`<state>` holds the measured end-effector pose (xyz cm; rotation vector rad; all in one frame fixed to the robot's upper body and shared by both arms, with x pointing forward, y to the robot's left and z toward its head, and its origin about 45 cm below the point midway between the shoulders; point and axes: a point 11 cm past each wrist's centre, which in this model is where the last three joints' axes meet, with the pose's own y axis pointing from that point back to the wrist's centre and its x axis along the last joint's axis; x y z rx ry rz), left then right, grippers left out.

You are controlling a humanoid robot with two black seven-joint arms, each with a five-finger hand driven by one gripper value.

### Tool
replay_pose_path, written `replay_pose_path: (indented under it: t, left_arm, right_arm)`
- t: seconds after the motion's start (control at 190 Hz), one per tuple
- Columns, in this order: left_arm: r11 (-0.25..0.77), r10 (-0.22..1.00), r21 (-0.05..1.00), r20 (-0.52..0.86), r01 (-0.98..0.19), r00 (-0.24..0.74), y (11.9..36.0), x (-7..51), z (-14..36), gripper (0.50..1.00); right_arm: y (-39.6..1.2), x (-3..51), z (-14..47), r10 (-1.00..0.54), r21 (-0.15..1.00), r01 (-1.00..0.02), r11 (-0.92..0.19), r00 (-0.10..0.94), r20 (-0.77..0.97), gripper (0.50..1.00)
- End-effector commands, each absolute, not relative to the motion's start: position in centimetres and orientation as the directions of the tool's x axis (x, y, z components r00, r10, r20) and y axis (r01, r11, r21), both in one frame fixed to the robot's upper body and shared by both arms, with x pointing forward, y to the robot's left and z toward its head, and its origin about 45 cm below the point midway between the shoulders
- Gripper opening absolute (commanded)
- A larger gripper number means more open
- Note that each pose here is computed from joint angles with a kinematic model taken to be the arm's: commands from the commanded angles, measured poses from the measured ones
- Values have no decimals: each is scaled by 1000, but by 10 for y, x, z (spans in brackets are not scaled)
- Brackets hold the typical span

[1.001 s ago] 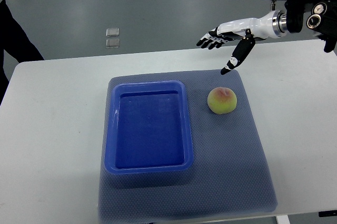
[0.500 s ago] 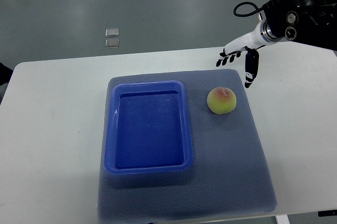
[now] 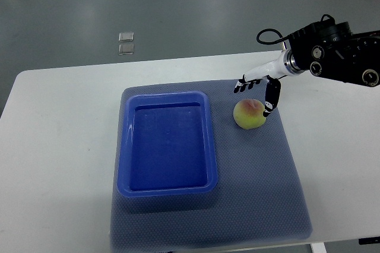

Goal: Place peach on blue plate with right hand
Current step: 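Lower the right hand onto the peach and close fingers around it, then lift the peach with the right hand above the blue tray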

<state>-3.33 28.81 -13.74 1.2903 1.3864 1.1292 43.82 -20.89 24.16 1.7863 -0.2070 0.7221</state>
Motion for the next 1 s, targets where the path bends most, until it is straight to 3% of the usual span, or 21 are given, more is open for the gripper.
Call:
replay_pose_path:
  t: [0.0, 0.664, 0.69, 0.753, 0.759, 0.795, 0.822, 0.869, 0.874, 0.896, 0.996]
  left_arm:
    - [35, 999, 984, -27, 173, -48, 289, -33, -137, 1000]
    - [36, 998, 984, -28, 173, -48, 288, -33, -137, 1000]
    - [36, 998, 984, -28, 173, -49, 288, -33, -137, 1000]
    - [36, 998, 984, -28, 175, -48, 288, -33, -137, 1000]
    - [36, 998, 984, -28, 173, -49, 288, -33, -137, 1000]
    - [36, 998, 984, -28, 173, -48, 288, -33, -137, 1000]
    - [36, 998, 984, -28, 175, -48, 288, -33, -137, 1000]
    - [36, 998, 984, -28, 175, -48, 288, -33, -137, 1000]
    - [36, 998, 984, -28, 173, -49, 288, -33, -137, 1000]
    - [36, 998, 984, -28, 173, -49, 288, -33, -137, 1000]
    - [36, 998, 984, -28, 173, -48, 288, -33, -137, 1000]
  right_arm:
    - [-210, 438, 235, 198, 799, -491, -349, 795, 574, 928]
    - [-210, 426, 198, 159, 787, -486, -381, 804, 573, 901]
    - [-213, 427, 193, 148, 781, -494, -381, 802, 579, 862]
    - [-214, 427, 193, 146, 779, -497, -382, 800, 582, 860]
    - [-213, 427, 191, 143, 770, -507, -387, 792, 593, 822]
    - [-212, 428, 189, 141, 765, -513, -389, 788, 600, 774]
    - [-211, 428, 188, 140, 760, -519, -391, 783, 606, 687]
    - [-211, 428, 188, 140, 760, -519, -391, 783, 606, 686]
    - [-212, 429, 186, 138, 756, -526, -389, 778, 613, 547]
    - [-212, 429, 187, 140, 755, -528, -389, 776, 615, 503]
    - [-212, 431, 188, 157, 752, -534, -387, 765, 624, 500]
